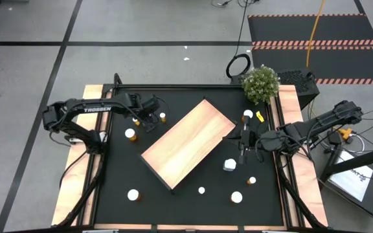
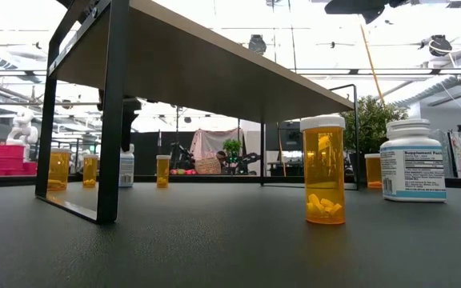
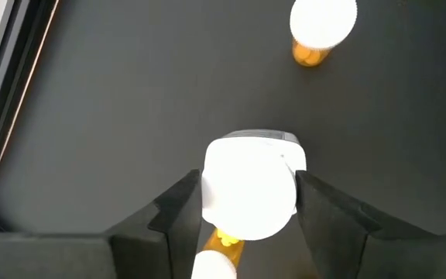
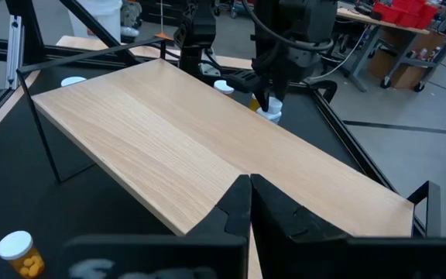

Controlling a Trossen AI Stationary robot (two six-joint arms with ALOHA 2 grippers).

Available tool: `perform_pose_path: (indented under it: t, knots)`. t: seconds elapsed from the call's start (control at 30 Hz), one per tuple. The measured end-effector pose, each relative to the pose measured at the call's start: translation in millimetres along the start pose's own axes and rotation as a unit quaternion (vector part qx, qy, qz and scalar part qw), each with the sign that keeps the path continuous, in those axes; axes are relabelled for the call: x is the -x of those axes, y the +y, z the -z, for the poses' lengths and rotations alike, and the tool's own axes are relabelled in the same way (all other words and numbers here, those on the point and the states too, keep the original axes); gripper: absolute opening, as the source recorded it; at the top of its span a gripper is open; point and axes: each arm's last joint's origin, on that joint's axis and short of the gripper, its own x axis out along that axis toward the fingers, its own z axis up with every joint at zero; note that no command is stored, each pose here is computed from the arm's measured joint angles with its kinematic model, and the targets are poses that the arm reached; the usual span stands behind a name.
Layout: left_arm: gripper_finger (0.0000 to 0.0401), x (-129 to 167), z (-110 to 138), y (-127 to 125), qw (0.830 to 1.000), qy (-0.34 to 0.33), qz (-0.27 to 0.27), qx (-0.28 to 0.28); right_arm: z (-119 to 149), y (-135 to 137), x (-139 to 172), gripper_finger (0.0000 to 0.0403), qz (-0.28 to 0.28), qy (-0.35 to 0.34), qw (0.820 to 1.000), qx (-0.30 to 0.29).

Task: Pick and place medicine bottles onto shelf by color
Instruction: Put the white pill bottle on the shelf

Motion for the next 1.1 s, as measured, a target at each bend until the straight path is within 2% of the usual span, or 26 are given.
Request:
perform_pose_path:
  t: [0.23, 0.4, 0.63, 0.87, 1.1]
  knots:
    - [0.0183, 7, 5, -5, 0.999, 0.026, 0.002, -0.035, 0, 0, 0, 0.0, 0.0, -0.001, 1.0, 0.0]
    - [0.0183, 26, 4, -5, 0.998, 0.039, 0.003, -0.049, 0, 0, 0, 0.0, 0.0, -0.001, 1.0, 0.0]
    - [0.0185, 61, -3, -5, 0.994, 0.041, 0.006, -0.101, 1, 0, 0, 0.0, 0.0, 0.004, 1.0, 0.006]
    - [0.0186, 108, -16, -5, 0.988, 0.005, 0.004, -0.152, -1, 0, 0, 0.0, 0.001, -0.003, 1.0, 0.009]
    - [0.0186, 151, -22, -15, 0.977, -0.047, 0.014, -0.209, -6, -2, -1, 0.0, 0.004, -0.026, 0.999, -0.042]
